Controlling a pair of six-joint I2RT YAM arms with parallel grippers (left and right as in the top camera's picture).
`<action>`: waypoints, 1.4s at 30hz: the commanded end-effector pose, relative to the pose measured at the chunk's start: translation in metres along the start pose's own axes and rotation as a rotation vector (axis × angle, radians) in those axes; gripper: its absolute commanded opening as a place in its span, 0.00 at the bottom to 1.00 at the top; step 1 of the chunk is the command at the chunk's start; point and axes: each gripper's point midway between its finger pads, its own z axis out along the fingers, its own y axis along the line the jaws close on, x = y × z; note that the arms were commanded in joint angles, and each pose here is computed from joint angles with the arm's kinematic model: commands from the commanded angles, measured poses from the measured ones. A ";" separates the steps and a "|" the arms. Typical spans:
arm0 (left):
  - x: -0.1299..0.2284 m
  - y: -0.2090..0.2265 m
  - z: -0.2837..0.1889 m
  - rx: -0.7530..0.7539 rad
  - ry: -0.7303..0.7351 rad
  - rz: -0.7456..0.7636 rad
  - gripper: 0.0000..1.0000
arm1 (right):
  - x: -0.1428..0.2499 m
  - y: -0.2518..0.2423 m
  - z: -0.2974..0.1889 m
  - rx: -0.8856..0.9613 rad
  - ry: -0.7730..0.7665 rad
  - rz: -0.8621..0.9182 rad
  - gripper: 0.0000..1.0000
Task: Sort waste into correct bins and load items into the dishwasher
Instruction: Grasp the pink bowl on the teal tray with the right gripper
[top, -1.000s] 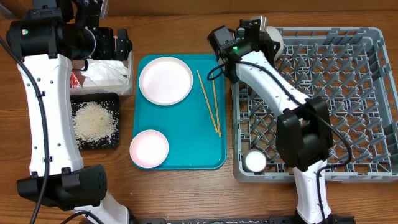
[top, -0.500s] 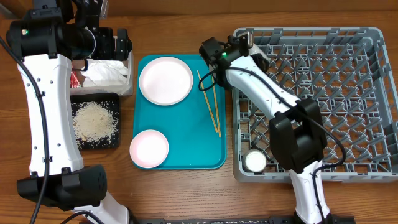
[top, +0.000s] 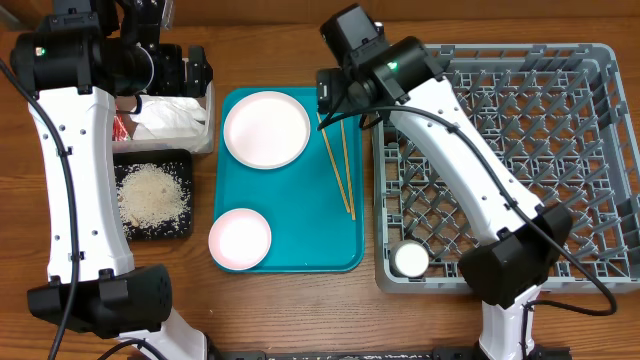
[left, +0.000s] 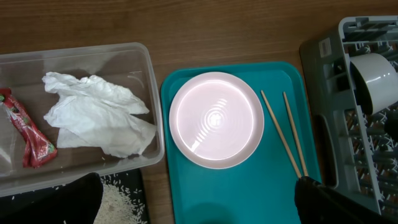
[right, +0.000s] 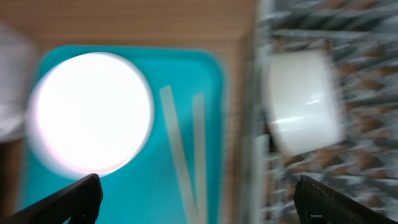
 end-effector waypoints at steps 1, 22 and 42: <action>-0.002 0.000 -0.005 -0.005 -0.014 0.008 1.00 | 0.028 0.045 -0.003 -0.259 0.155 0.016 1.00; -0.002 0.000 -0.005 -0.005 -0.014 0.008 1.00 | 0.161 0.104 0.065 -0.194 0.385 0.027 0.87; -0.002 0.000 -0.005 -0.004 -0.014 0.008 1.00 | 0.245 0.137 0.106 -0.246 0.584 0.047 0.33</action>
